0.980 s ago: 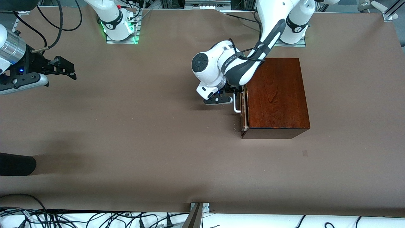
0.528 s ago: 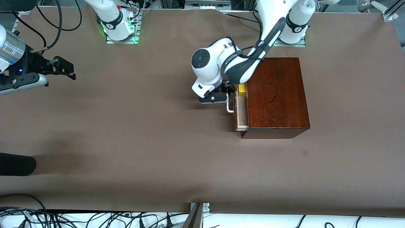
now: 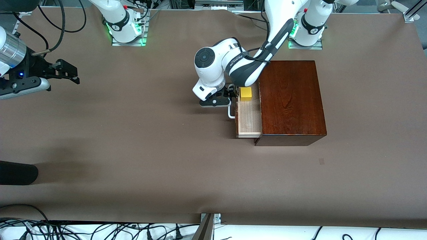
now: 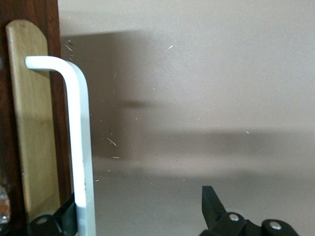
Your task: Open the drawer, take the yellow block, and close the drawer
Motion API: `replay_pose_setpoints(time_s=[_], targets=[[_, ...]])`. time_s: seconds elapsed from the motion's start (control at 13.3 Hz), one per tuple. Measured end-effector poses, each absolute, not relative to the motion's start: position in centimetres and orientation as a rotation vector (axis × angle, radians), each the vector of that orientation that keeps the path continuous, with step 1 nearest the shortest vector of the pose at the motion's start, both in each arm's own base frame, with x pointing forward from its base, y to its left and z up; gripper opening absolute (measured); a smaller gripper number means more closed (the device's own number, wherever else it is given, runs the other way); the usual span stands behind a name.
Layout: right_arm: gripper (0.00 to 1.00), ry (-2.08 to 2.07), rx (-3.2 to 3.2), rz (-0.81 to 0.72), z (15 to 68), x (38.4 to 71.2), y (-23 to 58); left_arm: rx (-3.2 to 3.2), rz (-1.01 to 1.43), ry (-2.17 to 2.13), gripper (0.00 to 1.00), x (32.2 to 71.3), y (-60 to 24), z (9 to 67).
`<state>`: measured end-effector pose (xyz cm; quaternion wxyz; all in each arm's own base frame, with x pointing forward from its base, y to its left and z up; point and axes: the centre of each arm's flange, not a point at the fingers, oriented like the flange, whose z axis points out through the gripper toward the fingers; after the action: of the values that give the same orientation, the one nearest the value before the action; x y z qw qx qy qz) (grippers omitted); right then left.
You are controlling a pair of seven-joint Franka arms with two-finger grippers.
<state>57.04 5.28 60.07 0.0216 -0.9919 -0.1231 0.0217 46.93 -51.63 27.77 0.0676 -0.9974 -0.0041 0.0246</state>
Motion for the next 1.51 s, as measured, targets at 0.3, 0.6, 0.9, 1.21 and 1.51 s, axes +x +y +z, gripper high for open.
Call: replay_pose_setpoints(time_s=[0.3,0.6,0.9,1.21,1.51], targets=[[1.00,-0.375,-3.075,0.065,60.1,57.1,5.0,-3.107,0.033,-0.001,1.00,46.5,-54.8,28.6],[1.00,-0.368,-3.077,0.061,60.1,57.1,4.8,-3.149,0.000,-0.011,1.00,47.3,-55.8,29.8],[1.00,-0.371,-3.076,0.063,60.1,57.1,4.9,-3.111,0.015,0.014,1.00,48.1,-55.0,33.5],[1.00,-0.379,-3.074,0.071,59.7,57.3,5.2,-3.035,0.024,-0.060,1.00,50.0,-49.7,42.1],[1.00,-0.519,-3.043,0.181,56.8,57.7,8.9,-2.993,0.032,-0.108,1.00,54.8,-39.3,49.3]])
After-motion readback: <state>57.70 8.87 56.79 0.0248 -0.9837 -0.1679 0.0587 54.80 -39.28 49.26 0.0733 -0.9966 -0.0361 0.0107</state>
